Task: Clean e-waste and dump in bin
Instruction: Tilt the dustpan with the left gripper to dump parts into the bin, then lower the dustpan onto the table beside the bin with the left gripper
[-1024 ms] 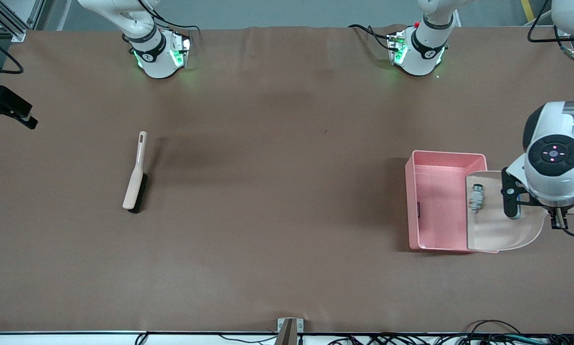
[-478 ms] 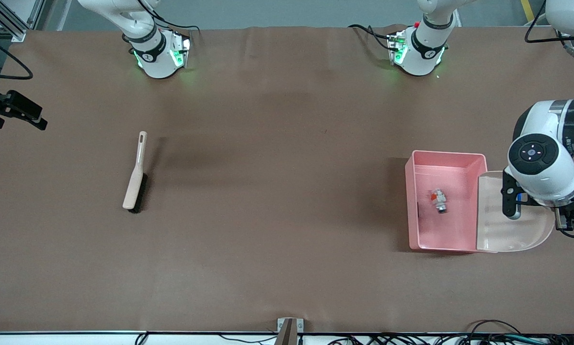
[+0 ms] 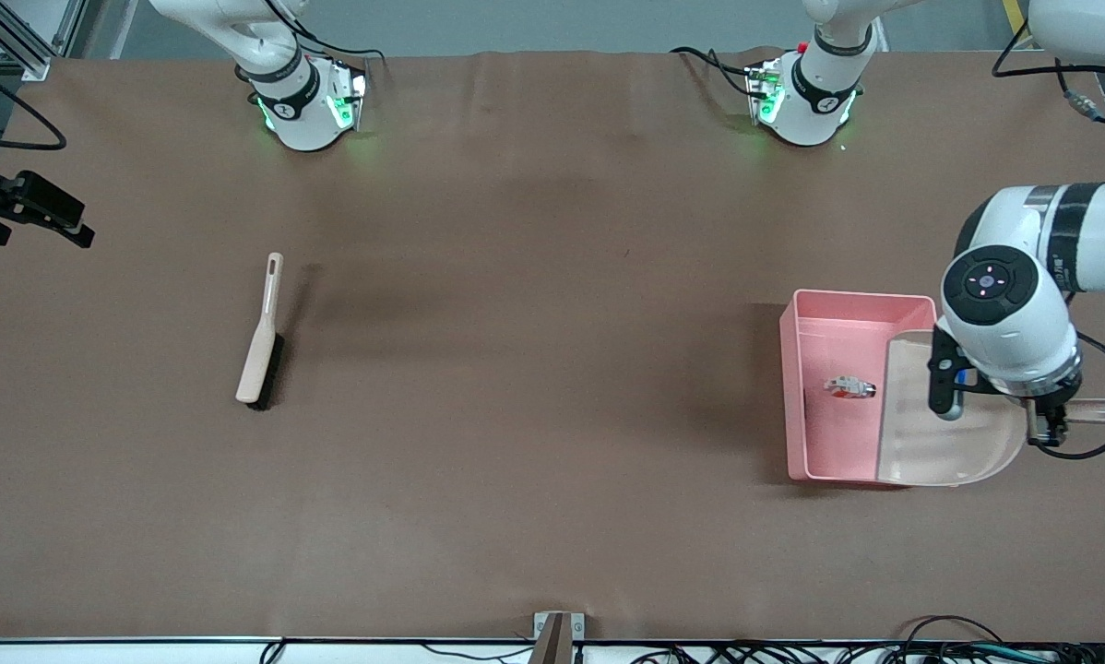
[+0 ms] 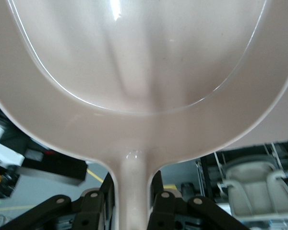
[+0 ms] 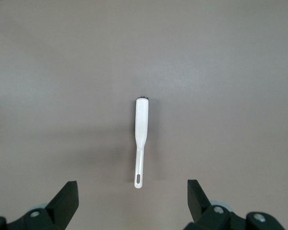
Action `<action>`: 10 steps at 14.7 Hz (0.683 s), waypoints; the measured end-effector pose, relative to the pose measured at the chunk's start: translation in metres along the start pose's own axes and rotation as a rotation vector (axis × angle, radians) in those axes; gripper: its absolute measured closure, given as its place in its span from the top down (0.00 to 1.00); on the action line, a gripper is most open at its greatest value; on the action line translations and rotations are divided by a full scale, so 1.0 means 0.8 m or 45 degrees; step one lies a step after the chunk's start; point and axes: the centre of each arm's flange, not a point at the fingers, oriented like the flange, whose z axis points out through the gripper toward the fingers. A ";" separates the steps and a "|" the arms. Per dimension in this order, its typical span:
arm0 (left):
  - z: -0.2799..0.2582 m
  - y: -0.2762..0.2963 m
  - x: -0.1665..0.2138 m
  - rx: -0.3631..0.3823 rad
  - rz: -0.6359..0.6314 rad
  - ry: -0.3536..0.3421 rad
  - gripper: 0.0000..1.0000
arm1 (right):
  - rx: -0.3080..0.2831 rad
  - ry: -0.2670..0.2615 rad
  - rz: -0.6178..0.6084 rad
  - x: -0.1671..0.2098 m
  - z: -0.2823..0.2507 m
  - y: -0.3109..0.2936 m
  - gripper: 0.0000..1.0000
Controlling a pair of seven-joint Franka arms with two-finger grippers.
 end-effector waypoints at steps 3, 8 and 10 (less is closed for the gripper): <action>-0.046 -0.007 0.049 0.036 -0.068 0.136 0.33 | 0.000 0.001 -0.005 0.000 0.000 -0.002 1.00; -0.079 -0.014 0.173 -0.034 -0.203 0.361 0.33 | 0.000 0.001 -0.005 0.000 -0.001 -0.003 1.00; -0.082 -0.012 0.235 -0.126 -0.342 0.470 0.33 | 0.000 0.002 -0.005 0.000 -0.001 -0.003 1.00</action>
